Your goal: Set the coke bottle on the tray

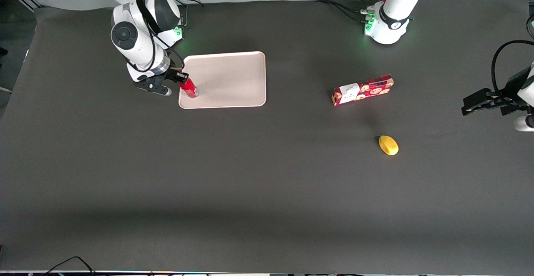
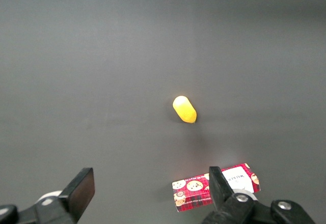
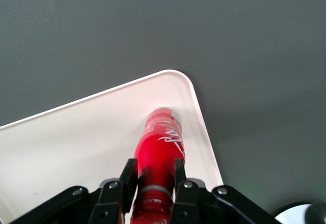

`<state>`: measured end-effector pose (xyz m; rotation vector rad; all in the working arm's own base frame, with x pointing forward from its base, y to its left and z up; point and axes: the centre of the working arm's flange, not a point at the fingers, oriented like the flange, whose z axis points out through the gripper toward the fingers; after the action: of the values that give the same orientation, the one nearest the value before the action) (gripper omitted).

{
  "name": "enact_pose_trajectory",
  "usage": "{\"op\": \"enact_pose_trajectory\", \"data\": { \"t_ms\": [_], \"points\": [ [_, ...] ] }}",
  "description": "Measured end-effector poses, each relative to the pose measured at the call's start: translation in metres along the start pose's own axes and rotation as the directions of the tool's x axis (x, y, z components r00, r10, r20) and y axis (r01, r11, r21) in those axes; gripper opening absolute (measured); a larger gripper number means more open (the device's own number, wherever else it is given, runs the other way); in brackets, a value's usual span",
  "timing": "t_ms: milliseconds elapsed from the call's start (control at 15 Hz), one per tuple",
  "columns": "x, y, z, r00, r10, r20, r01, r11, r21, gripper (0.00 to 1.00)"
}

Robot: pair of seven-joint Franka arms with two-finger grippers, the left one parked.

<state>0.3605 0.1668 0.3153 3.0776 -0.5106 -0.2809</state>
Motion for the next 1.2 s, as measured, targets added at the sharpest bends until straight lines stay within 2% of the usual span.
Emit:
{"op": "enact_pose_trajectory", "data": {
  "t_ms": [67,133,400,533,800,1000,1200],
  "points": [
    [0.001,0.000,0.000,1.000,0.000,0.000,0.000,1.000,0.002,0.36],
    [0.002,-0.001,-0.001,1.000,0.002,-0.001,-0.002,1.000,0.004,0.43],
    [0.013,-0.009,-0.014,1.000,0.004,-0.017,-0.003,1.000,0.031,0.77],
    [0.019,-0.016,-0.024,1.000,0.001,-0.029,0.001,0.999,0.048,0.98],
    [0.031,-0.028,-0.051,0.999,-0.001,-0.055,0.005,0.997,0.083,1.00],
    [0.051,-0.028,-0.101,0.997,0.017,-0.070,-0.009,0.993,0.114,1.00],
    [0.087,-0.007,-0.161,0.994,0.046,-0.101,-0.036,0.995,0.097,1.00]
  ]
}}
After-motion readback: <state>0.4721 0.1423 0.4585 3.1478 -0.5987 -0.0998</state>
